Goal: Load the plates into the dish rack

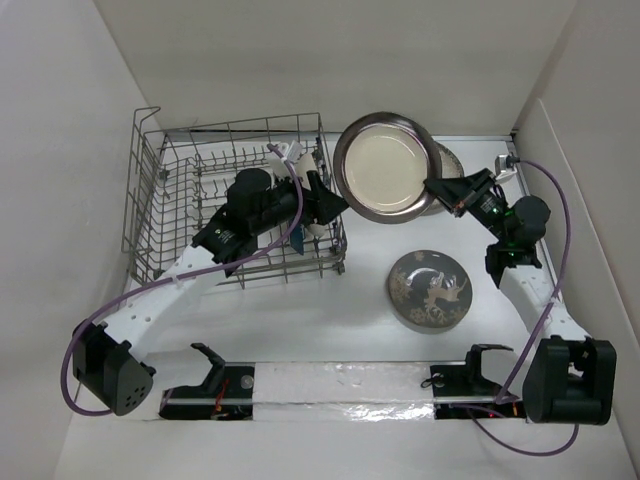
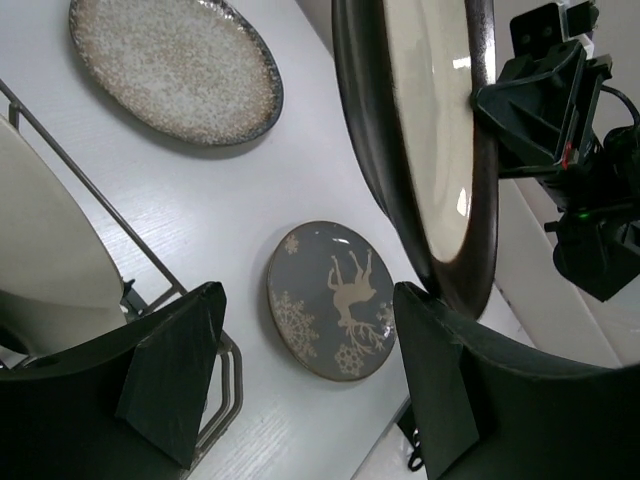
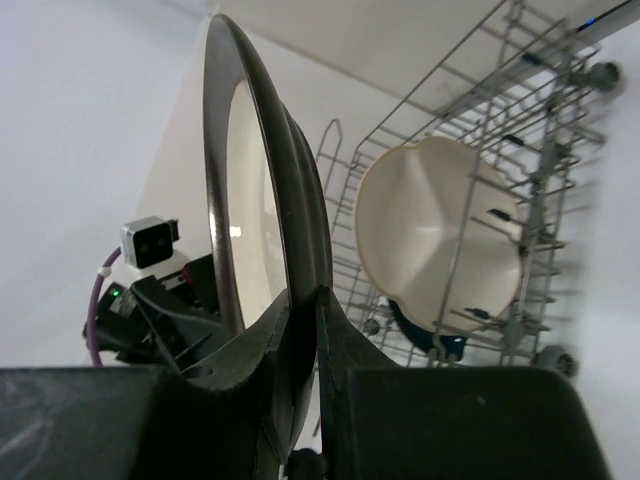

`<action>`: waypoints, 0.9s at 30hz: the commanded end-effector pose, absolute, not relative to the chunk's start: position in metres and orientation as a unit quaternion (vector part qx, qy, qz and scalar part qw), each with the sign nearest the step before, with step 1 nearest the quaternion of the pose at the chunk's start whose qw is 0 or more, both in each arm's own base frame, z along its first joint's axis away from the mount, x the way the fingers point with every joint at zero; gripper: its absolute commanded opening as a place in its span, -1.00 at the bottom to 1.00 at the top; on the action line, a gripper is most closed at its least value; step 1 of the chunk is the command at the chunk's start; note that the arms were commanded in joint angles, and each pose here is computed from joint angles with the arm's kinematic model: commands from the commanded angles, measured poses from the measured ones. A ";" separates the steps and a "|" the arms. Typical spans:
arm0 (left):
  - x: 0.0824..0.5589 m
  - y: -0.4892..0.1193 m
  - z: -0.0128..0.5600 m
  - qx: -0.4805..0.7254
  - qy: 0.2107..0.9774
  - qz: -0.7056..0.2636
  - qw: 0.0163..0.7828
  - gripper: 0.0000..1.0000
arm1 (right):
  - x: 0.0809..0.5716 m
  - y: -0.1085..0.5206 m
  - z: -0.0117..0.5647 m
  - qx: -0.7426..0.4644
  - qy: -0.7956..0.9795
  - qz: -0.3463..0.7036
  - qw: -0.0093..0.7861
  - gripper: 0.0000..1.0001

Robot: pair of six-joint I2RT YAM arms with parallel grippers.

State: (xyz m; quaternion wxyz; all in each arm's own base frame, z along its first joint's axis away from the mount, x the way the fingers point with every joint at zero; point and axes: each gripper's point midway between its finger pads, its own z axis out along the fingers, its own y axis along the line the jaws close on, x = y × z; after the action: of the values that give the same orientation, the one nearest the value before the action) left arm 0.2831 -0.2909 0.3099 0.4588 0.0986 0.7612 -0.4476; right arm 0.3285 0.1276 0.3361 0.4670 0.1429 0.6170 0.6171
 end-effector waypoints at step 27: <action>0.258 -0.252 0.366 0.111 0.697 -0.453 0.545 0.34 | 0.319 0.152 0.365 0.093 0.555 0.671 0.483 -1.00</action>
State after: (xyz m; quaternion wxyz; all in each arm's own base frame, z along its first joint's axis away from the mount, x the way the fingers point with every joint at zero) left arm 0.2610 -0.2478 0.3528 0.5310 0.0931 0.7213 -0.4348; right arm 0.3331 0.1526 0.3187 0.4254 0.1483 0.6135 0.6486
